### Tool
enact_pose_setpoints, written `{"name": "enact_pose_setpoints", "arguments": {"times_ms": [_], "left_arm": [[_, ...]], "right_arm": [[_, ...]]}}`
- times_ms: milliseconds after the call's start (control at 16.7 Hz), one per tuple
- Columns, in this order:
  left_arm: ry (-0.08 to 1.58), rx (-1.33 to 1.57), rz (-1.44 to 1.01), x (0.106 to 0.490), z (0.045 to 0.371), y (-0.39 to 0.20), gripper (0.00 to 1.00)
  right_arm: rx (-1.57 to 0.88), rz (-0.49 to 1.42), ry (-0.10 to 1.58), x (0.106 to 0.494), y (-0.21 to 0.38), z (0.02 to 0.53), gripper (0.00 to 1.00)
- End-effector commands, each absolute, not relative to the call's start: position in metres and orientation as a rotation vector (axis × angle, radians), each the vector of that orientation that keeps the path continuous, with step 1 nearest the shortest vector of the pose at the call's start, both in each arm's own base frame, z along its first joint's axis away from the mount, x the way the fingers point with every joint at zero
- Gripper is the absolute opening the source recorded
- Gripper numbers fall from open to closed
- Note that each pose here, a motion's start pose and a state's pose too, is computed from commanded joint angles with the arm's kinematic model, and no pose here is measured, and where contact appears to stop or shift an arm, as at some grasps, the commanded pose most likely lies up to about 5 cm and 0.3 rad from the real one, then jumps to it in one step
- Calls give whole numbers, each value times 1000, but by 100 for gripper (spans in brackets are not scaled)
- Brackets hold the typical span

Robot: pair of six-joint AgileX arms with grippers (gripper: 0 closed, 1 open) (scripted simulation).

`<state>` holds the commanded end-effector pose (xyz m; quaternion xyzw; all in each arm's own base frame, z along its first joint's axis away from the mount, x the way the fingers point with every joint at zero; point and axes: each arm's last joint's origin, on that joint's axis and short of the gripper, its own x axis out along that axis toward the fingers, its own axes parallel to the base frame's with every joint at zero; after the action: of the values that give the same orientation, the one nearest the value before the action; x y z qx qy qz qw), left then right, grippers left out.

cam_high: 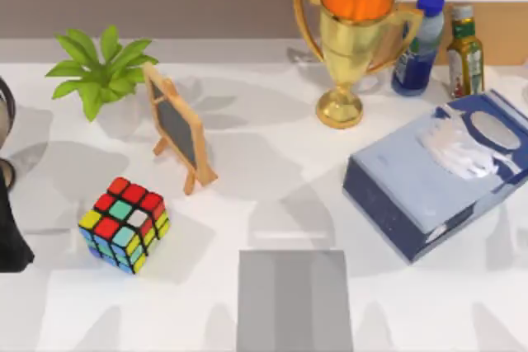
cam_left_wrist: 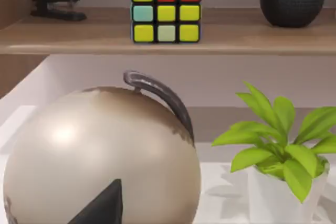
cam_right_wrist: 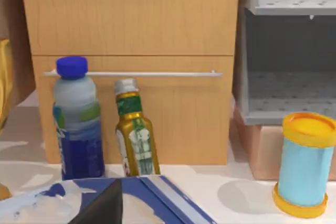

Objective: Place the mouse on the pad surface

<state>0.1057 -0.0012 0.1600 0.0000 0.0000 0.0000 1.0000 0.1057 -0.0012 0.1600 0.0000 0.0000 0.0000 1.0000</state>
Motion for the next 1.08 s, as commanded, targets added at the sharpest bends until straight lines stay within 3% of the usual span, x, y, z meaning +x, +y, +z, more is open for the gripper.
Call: {"name": "enact_pose_setpoints", "arguments": {"times_ms": [240,480,720,1080], "left_arm": [[0,0,0,106,160,-1,100],[0,0,0,106,160,-1,100],[0,0,0,106,160,-1,100],[0,0,0,106,160,-1,100]], "right_arm": [[-22,-14,33,106,-2,165,100],[-122,-57,222,111,-8,191,100],[-242,-57,563,138,-19,223,100],[-318,92,1177,218,-51,226,100]]}}
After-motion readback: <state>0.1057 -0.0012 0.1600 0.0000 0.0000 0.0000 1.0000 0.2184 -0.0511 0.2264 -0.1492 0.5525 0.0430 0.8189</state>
